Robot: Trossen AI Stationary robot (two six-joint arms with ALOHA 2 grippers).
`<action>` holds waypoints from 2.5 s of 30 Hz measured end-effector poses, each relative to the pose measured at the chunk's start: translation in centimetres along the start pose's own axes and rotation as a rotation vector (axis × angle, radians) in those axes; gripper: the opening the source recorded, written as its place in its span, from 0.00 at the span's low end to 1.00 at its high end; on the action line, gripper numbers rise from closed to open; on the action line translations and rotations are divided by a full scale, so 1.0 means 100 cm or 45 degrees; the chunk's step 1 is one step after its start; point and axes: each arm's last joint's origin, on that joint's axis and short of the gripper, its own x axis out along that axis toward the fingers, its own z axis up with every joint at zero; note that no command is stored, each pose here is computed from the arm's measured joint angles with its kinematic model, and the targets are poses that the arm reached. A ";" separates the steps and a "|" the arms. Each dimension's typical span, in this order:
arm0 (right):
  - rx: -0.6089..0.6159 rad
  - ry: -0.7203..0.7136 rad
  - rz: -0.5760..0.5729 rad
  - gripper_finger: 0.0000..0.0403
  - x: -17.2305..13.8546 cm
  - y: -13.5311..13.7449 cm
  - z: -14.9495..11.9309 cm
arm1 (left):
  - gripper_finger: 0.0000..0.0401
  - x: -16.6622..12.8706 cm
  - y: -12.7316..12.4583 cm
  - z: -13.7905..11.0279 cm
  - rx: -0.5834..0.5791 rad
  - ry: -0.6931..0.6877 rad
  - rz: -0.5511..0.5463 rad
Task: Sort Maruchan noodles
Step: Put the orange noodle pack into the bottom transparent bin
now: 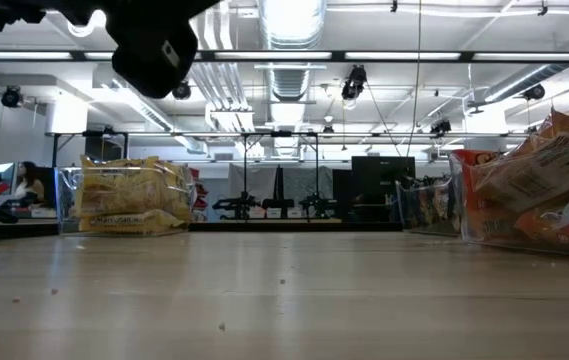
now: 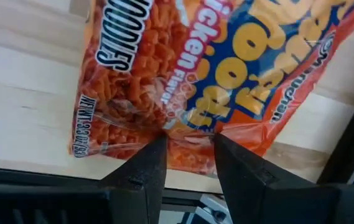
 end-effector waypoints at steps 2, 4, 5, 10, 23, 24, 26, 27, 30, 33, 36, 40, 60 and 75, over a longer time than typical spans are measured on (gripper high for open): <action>-0.010 -0.007 0.009 0.31 0.003 0.004 0.001 | 0.40 0.000 -0.002 0.002 -0.003 0.003 -0.033; -0.020 -0.022 0.040 0.31 0.006 0.009 0.002 | 0.40 0.000 -0.004 0.002 -0.015 0.017 -0.074; -0.028 -0.029 0.061 0.31 0.007 0.012 0.003 | 0.40 -0.001 -0.004 0.002 -0.026 0.023 -0.090; -0.060 -0.111 0.245 0.31 0.008 0.032 0.013 | 0.40 -0.002 -0.007 0.001 -0.087 0.064 -0.177; -0.410 -0.657 0.721 0.31 -0.017 0.102 0.089 | 0.40 -0.003 -0.007 -0.001 -0.153 0.120 -0.209; -0.435 -0.670 0.733 0.31 -0.021 0.104 0.093 | 0.40 -0.004 -0.007 -0.002 -0.156 0.136 -0.203; -0.462 -0.684 0.765 0.31 -0.032 0.103 0.097 | 0.40 -0.004 -0.006 -0.004 -0.177 0.173 -0.185; -0.481 -0.686 0.775 0.31 -0.038 0.101 0.096 | 0.40 -0.004 -0.006 -0.006 -0.182 0.195 -0.173; -0.501 -0.685 0.817 0.29 -0.047 0.097 0.088 | 0.40 -0.005 -0.004 -0.011 -0.181 0.253 -0.140; -0.471 -0.742 0.811 0.27 -0.039 0.095 0.080 | 0.40 -0.007 0.000 -0.017 -0.150 0.309 -0.072; -0.411 -0.853 0.786 0.23 -0.024 0.097 0.079 | 0.40 -0.009 0.005 -0.021 -0.120 0.341 0.009; -0.298 -0.985 0.806 0.19 -0.008 0.106 0.079 | 0.40 -0.018 0.014 -0.028 -0.176 0.365 0.090; -0.230 -0.924 0.880 0.16 0.017 0.123 0.076 | 0.40 -0.050 0.045 -0.051 -0.835 0.167 0.224; -0.259 -0.920 0.812 0.12 0.033 0.129 0.083 | 0.40 -0.044 0.057 -0.055 -0.839 0.176 0.281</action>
